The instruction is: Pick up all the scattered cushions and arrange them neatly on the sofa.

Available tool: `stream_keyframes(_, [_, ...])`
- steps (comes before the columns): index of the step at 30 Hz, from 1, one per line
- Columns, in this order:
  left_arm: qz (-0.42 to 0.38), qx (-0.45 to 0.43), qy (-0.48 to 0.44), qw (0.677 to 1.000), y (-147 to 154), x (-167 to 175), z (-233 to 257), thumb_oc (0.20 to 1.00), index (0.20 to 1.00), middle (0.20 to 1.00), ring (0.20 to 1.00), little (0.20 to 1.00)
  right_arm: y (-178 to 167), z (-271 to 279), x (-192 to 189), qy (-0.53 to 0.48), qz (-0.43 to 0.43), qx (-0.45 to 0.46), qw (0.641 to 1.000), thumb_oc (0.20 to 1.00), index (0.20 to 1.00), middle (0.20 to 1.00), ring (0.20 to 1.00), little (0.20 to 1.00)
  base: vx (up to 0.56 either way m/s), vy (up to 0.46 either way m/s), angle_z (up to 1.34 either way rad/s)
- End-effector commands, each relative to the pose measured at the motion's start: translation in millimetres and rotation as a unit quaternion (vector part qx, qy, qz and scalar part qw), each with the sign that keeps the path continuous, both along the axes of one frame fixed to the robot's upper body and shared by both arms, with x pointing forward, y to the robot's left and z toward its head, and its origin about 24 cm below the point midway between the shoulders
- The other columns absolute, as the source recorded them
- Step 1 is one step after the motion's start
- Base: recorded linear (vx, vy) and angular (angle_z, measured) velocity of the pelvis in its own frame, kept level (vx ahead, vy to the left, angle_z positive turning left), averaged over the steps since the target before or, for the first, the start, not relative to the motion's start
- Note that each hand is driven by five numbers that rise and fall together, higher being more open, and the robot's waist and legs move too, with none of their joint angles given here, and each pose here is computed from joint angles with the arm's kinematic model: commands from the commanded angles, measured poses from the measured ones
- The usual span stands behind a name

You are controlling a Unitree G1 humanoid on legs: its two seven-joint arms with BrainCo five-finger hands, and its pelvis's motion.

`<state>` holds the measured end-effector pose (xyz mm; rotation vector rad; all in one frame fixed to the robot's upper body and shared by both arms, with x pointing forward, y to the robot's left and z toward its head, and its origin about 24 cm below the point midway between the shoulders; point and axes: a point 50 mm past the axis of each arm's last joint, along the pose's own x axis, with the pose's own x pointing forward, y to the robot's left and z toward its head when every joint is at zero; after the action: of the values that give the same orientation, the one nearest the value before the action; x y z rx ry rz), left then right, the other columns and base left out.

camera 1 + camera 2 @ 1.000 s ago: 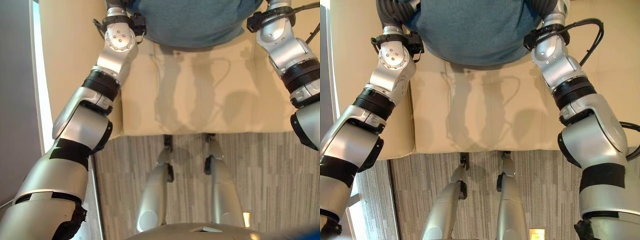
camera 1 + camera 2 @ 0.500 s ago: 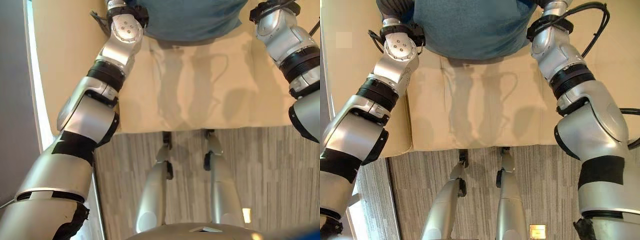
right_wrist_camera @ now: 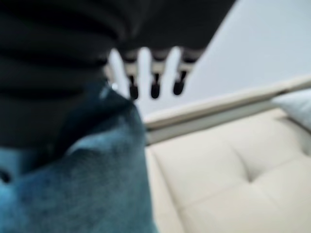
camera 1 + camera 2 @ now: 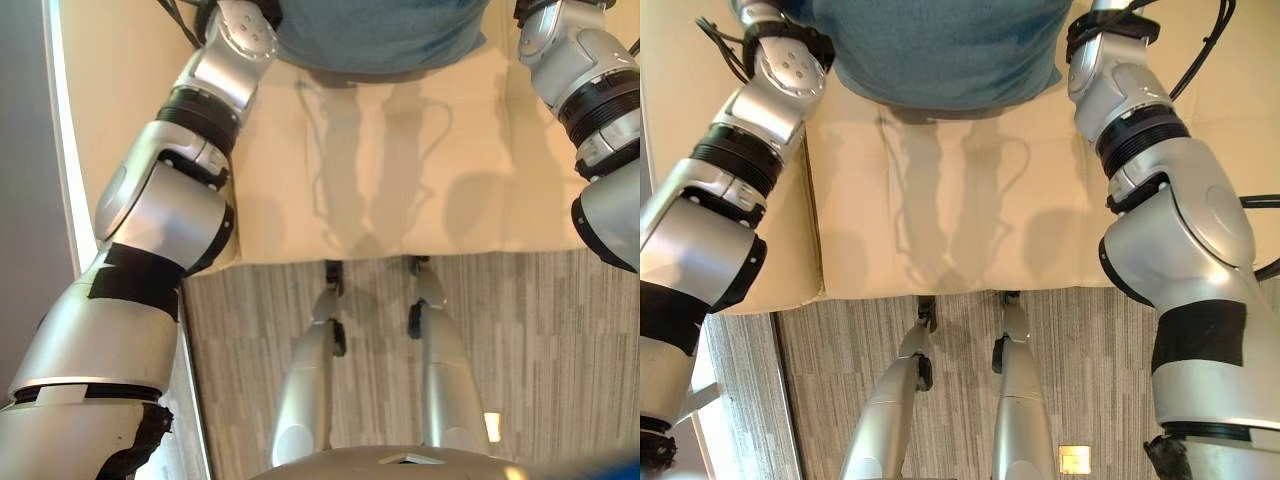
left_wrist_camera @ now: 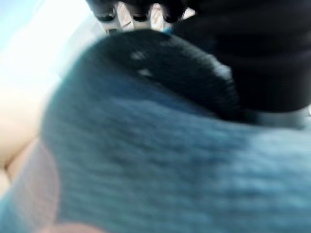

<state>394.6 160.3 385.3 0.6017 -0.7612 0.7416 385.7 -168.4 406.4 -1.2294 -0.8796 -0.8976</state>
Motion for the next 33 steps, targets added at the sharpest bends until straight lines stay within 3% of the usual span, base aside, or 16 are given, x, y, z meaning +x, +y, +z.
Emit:
stream_keyframes(1, [0.053,0.026,-0.027,0.998,14,-11,28,1.0,1.0,1.0,1.0,1.0,-2,21,-7,-0.012,-0.063,-0.036,0.997,1.0,1.0,1.0,1.0,1.0,0.0,0.0,0.0])
stream_keyframes(5, [0.062,0.021,-0.019,0.998,27,-13,33,1.0,1.0,1.0,1.0,1.0,-18,28,-11,-0.005,-0.088,-0.031,0.996,1.0,1.0,1.0,1.0,1.0,0.0,0.0,0.02])
stream_keyframes(12, [0.119,-0.036,0.004,0.992,99,-26,30,1.0,1.0,1.0,1.0,1.0,-74,43,-30,-0.013,-0.149,0.007,0.989,1.0,1.0,1.0,1.0,1.0,0.0,0.0,0.0])
stream_keyframes(26, [0.173,-0.059,0.018,0.983,166,-52,22,1.0,1.0,1.0,1.0,1.0,-107,54,-49,-0.028,-0.165,0.026,0.986,1.0,1.0,1.0,1.0,1.0,0.0,0.0,0.0])
stream_keyframes(31, [0.103,-0.093,0.003,0.99,166,-44,-4,1.0,1.0,1.0,1.0,1.0,-127,36,-48,0.003,-0.167,0.003,0.986,1.0,1.0,1.0,1.0,1.0,0.0,0.0,0.0])
stream_keyframes(33, [0.013,-0.104,-0.01,0.994,155,-36,-33,1.0,1.0,1.0,1.0,1.0,-134,9,-43,0.047,-0.115,-0.002,0.992,1.0,1.0,1.0,1.0,1.0,0.0,0.0,0.0])
